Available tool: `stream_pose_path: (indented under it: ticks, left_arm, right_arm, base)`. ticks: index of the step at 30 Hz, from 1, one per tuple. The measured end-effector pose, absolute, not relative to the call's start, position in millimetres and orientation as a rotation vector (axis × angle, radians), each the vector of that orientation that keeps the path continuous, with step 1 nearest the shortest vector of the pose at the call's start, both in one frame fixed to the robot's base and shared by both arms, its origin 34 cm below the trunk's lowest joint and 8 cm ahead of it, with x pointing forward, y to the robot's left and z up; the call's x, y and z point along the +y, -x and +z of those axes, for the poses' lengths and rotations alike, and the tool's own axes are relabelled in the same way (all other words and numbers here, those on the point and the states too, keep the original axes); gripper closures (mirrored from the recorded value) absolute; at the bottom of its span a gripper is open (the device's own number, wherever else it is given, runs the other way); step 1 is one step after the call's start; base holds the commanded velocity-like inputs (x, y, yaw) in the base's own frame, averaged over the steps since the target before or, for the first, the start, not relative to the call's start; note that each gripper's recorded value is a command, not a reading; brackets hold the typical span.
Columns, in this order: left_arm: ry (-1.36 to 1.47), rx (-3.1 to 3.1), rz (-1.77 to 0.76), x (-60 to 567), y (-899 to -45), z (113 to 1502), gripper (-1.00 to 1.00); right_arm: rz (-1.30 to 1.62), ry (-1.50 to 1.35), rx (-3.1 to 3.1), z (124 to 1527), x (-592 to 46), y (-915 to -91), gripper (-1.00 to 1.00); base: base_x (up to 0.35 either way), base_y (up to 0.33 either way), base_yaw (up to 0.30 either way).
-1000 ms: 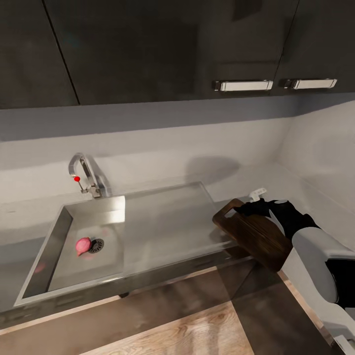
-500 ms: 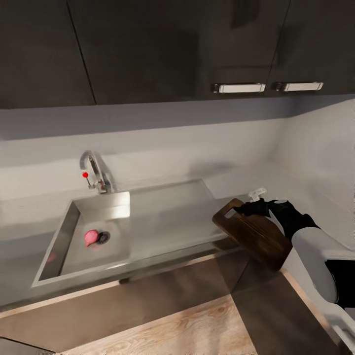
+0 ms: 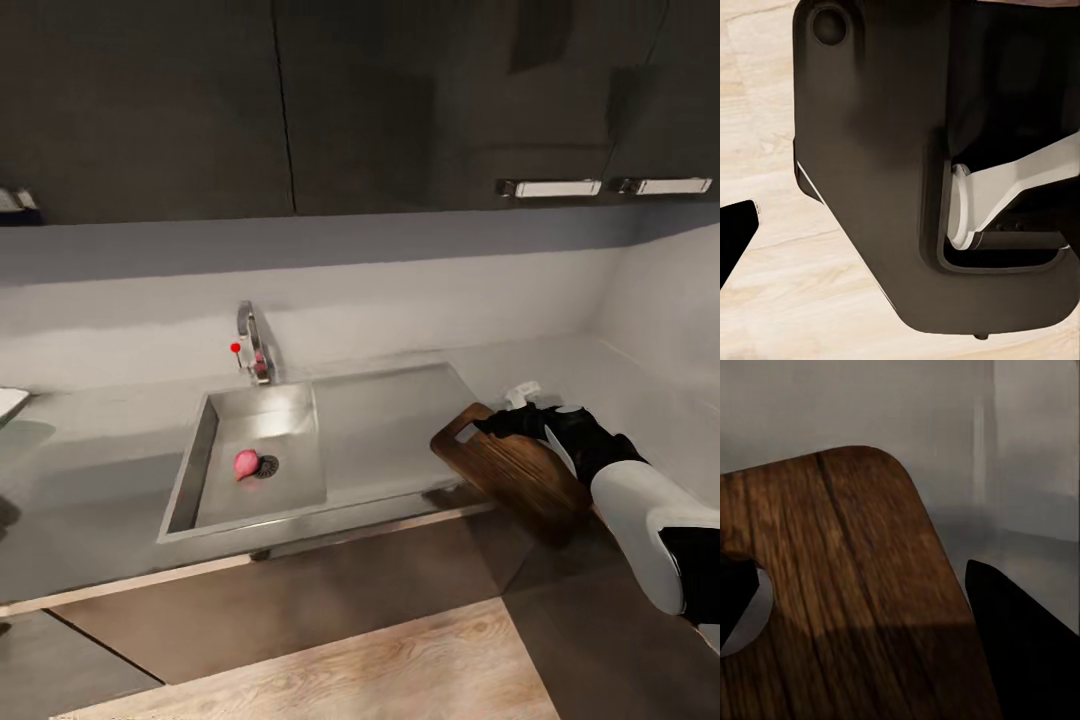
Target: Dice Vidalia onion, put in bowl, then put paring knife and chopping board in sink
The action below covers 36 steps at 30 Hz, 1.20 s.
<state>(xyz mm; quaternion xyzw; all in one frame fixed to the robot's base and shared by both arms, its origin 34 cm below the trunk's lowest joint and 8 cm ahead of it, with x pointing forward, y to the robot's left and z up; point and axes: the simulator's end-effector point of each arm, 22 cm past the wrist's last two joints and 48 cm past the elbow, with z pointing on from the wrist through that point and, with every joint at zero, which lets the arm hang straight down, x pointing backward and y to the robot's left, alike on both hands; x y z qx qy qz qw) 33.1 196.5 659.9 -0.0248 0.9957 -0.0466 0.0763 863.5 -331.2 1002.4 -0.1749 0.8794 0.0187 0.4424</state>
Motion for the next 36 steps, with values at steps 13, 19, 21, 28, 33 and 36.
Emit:
stream_pose_path:
  ticks: [13, 19, 21, 28, 33, 36]
  left_arm:
    - [0.073, 2.970, -0.140, 196.4, -37.9, 658.8, -1.00]
    - [0.073, 2.968, -0.140, 196.4, -38.6, 658.6, -1.00]
    - [0.073, 2.968, -0.140, 196.4, -38.6, 658.6, -1.00]
    - [0.073, 2.968, -0.140, 196.4, -38.7, 658.6, -1.00]
    - [0.073, 2.968, -0.140, 196.4, -38.6, 658.6, -1.00]
    - [0.073, 2.968, -0.140, 196.4, -38.6, 658.6, -1.00]
  right_arm:
    - [0.041, 0.432, 2.166, 1014.5, -331.5, -863.5, 1.00]
    - [0.040, 0.432, 2.165, 1015.7, -331.7, -863.4, 1.00]
    - [0.042, 0.432, 2.165, 1015.4, -331.1, -863.3, 1.00]
    - [0.044, 0.431, 2.171, 1013.0, -331.4, -862.1, 1.00]
    - [0.042, 0.430, 2.172, 1012.7, -332.1, -861.9, 1.00]
    - [0.036, 0.427, 2.172, 1012.9, -333.3, -862.3, 1.00]
  base:
    - [-0.002, 0.269, 0.208]
    - [0.000, 0.269, 0.034]
    - [0.000, 0.269, 0.004]
    - [0.000, 0.269, 0.001]
    - [0.000, 0.269, 0.000]
    - [0.000, 0.269, 0.000]
